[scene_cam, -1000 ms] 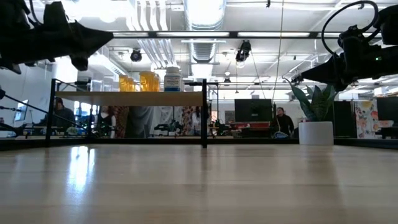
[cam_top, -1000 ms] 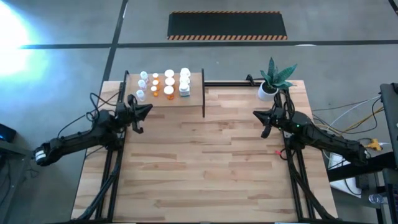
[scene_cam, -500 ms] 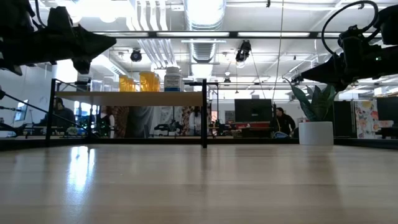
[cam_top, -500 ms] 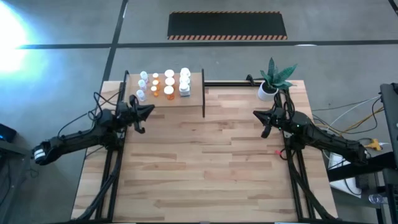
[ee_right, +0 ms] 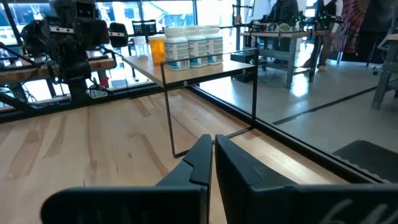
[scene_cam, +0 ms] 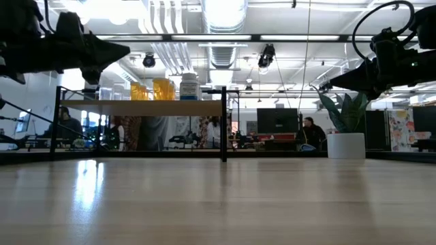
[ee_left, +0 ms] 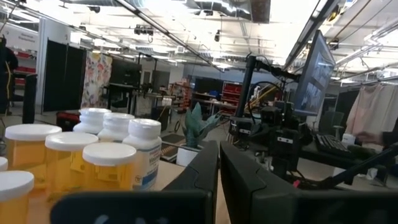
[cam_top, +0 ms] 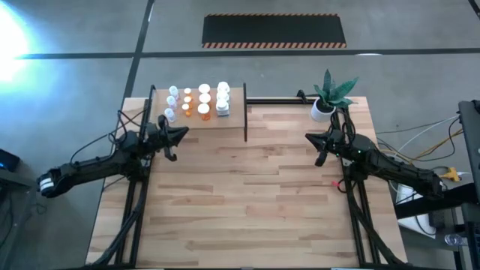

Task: Pick and place medicine bottles onto shelf by color
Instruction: Return to Home Position

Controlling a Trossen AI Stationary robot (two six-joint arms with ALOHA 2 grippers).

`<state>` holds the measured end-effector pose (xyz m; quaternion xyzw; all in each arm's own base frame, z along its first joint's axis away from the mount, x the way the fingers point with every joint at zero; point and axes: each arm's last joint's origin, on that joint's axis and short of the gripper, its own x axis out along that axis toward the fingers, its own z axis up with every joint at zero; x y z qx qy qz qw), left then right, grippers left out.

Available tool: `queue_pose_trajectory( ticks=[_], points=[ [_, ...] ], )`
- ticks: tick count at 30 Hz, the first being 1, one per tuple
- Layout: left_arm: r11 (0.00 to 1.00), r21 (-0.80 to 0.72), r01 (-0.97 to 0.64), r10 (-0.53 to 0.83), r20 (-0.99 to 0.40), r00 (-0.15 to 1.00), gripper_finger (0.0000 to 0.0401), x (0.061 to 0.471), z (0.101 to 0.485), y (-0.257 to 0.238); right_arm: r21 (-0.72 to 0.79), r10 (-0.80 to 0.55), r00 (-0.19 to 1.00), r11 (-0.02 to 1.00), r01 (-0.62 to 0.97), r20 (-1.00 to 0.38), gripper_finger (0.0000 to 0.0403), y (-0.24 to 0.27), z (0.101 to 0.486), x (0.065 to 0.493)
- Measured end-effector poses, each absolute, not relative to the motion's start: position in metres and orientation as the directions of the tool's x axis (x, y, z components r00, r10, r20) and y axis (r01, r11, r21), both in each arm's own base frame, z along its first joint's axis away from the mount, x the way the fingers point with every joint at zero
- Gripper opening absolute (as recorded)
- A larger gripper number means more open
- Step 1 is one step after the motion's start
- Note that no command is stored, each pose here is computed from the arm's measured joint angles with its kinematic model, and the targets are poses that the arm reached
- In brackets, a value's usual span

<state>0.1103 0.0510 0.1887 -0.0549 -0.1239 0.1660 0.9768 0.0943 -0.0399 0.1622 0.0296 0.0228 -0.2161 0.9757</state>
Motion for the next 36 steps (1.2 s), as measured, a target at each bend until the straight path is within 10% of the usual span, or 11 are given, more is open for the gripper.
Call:
queue_pose_trajectory(
  ticks=[36],
  points=[
    [0.928, -0.163, -0.336, 0.348, 0.055, 0.936, 0.0, 0.122, 0.17, 0.057, 0.048, -0.419, 0.906, 0.905, 0.422, -0.057, 0.0013, -0.04, 0.162, 0.094]
  ],
)
